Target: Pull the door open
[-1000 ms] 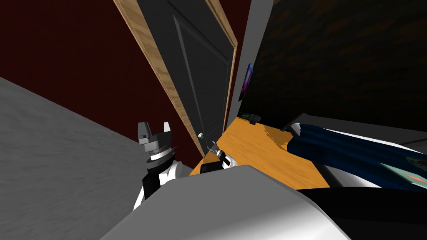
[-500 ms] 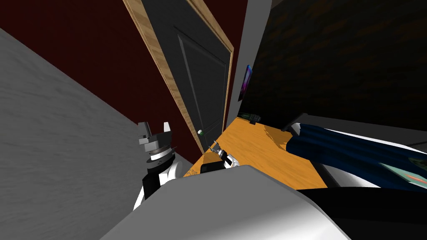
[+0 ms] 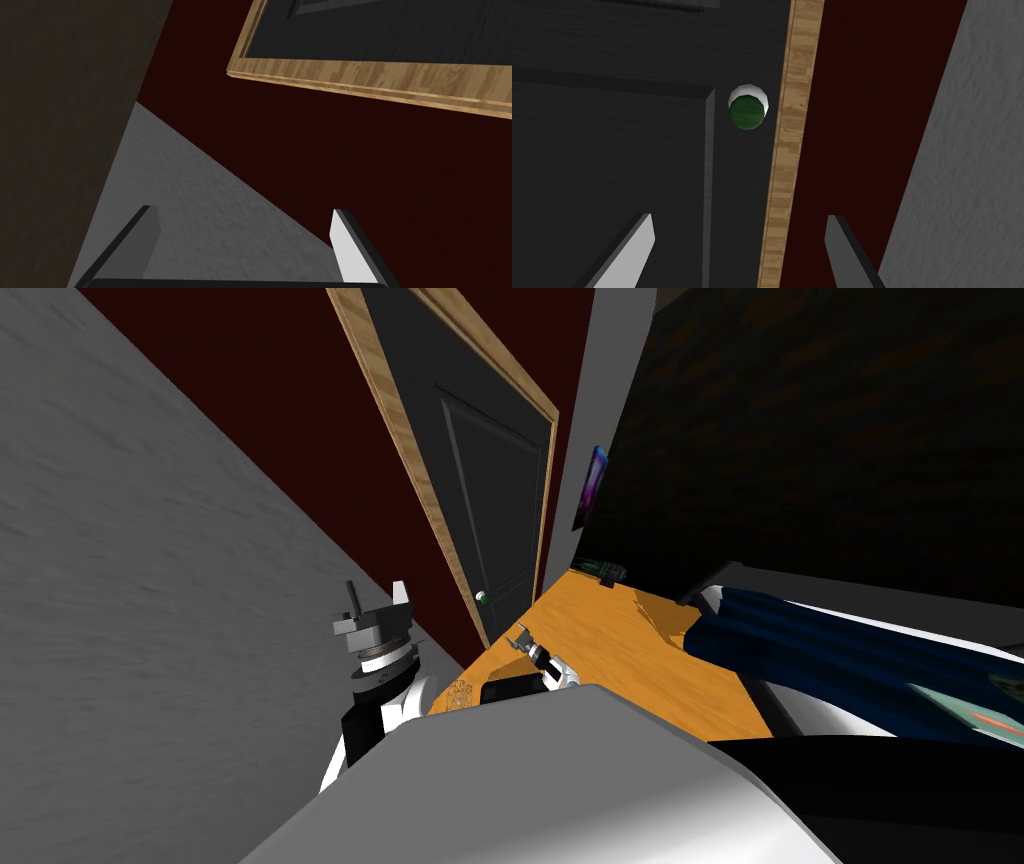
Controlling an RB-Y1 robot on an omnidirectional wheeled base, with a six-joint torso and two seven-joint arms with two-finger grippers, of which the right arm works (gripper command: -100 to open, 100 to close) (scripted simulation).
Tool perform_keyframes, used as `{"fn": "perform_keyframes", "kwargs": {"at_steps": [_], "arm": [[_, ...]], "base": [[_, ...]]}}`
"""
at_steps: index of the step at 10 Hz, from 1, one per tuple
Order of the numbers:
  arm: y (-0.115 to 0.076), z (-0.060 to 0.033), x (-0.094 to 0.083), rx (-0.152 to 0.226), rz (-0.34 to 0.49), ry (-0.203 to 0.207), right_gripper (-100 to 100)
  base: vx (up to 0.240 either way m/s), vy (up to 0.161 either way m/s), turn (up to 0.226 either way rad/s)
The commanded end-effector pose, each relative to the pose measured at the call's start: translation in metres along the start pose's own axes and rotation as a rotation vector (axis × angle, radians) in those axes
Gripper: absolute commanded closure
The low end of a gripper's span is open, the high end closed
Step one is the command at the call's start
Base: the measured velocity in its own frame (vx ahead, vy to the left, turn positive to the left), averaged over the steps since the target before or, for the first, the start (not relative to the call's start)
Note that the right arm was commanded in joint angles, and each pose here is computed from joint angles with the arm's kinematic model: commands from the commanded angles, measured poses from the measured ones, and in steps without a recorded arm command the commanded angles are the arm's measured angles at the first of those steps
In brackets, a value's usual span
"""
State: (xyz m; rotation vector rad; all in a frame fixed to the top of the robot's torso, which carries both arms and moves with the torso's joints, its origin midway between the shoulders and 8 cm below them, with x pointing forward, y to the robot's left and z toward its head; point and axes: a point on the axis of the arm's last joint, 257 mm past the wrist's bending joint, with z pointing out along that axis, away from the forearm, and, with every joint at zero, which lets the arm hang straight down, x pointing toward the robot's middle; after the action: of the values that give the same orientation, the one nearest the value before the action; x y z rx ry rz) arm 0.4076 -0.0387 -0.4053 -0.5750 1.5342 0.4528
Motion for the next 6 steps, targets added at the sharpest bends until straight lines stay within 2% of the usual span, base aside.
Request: {"fn": "perform_keyframes", "kwargs": {"at_steps": [1,6], "arm": [[-0.011,-0.0057,0.005,0.018,-0.013,0.01,-100],[-0.049,-0.0142,0.009,0.088,-0.039,0.027,-100]], "base": [[-0.176,-0.088,0.128],[-0.156,-0.09,0.136]]}}
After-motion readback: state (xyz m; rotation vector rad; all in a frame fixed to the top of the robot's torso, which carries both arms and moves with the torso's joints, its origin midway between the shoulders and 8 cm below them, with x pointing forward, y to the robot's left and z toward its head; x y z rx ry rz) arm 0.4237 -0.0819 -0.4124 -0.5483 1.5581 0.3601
